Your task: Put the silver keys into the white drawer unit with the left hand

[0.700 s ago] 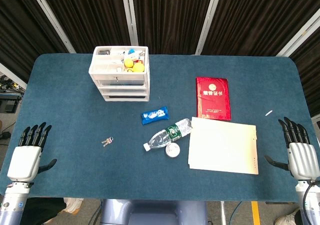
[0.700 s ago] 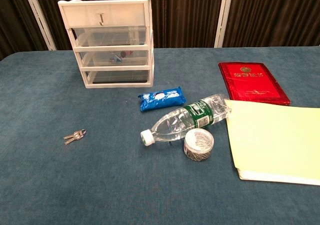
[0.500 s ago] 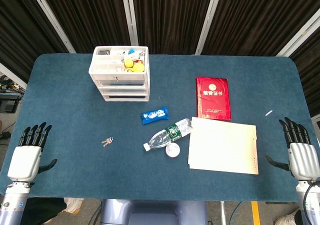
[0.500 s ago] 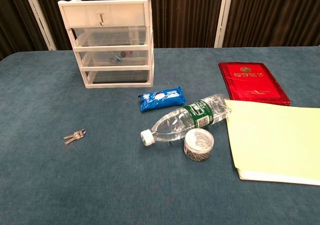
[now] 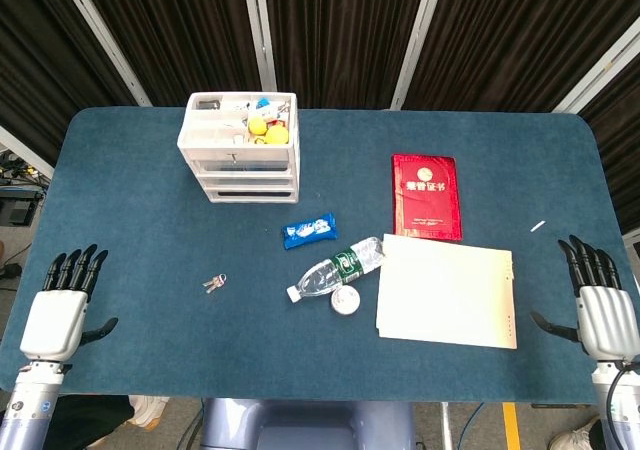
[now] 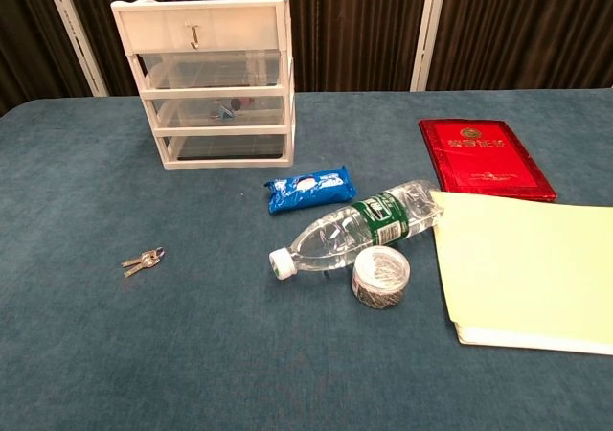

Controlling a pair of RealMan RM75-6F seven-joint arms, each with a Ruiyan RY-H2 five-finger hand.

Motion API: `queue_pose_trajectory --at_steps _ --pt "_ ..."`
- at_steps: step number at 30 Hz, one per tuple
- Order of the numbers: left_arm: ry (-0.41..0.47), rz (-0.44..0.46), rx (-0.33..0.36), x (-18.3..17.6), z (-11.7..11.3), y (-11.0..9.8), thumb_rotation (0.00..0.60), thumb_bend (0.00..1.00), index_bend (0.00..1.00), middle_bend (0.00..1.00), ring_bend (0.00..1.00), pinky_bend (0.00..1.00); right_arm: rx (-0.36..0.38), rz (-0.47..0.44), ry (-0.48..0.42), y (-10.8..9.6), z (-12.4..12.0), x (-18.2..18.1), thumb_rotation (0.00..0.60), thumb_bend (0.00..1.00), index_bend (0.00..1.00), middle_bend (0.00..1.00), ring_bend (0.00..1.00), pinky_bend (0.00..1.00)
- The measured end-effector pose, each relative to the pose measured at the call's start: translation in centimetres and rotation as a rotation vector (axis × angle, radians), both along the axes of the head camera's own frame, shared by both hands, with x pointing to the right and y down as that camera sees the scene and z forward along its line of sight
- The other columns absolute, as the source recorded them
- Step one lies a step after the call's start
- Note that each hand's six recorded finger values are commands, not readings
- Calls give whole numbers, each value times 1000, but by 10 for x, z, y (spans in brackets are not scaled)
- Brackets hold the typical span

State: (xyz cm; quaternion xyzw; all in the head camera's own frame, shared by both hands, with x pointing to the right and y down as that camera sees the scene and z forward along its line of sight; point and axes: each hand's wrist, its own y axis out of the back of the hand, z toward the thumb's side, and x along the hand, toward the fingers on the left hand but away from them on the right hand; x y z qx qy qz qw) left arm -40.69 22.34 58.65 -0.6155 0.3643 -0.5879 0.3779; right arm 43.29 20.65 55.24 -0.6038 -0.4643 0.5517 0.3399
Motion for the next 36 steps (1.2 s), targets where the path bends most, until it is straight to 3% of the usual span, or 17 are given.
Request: queue_pose_trajectory --at_steps 3,5,7,8,11,14,19,25,36 --pt "-1 -8 7 3 1 -5 600 146 6 46 25 17 0 3 -6 0 -1 0 600 39 0 0 0 0" --pt "-8 -6 18 6 0 -11 600 148 49 266 200 157 1 -1 -7 0 -1 0 600 39 0 0 0 0" --pt "-9 -5 27 10 2 -18 600 151 138 564 466 375 -1 -5 -6 1 -1 -1 600 39 0 0 0 0" --pt "-6 -9 24 11 3 -21 600 152 196 663 558 455 -1 -7 -5 1 0 -2 600 39 0 0 0 0" --pt "-4 -26 1 17 12 -32 600 164 338 820 703 606 1 -9 -3 1 -1 -3 600 38 0 0 0 0" --pt "-21 -37 -37 25 25 -45 600 175 423 922 796 686 0 -5 -3 1 -1 -2 600 39 0 0 0 0" --pt "-70 -32 -106 45 49 -64 600 184 513 999 867 739 -1 -5 -6 1 -1 -1 600 39 0 0 0 0" --pt "-120 -16 -187 77 74 -78 600 191 519 1000 873 746 -2 -5 -10 1 -1 -1 600 39 0 0 0 0" --pt "-131 22 -261 121 103 -77 600 284 498 1000 873 746 0 -4 -23 0 -1 -1 600 39 0 0 0 0"
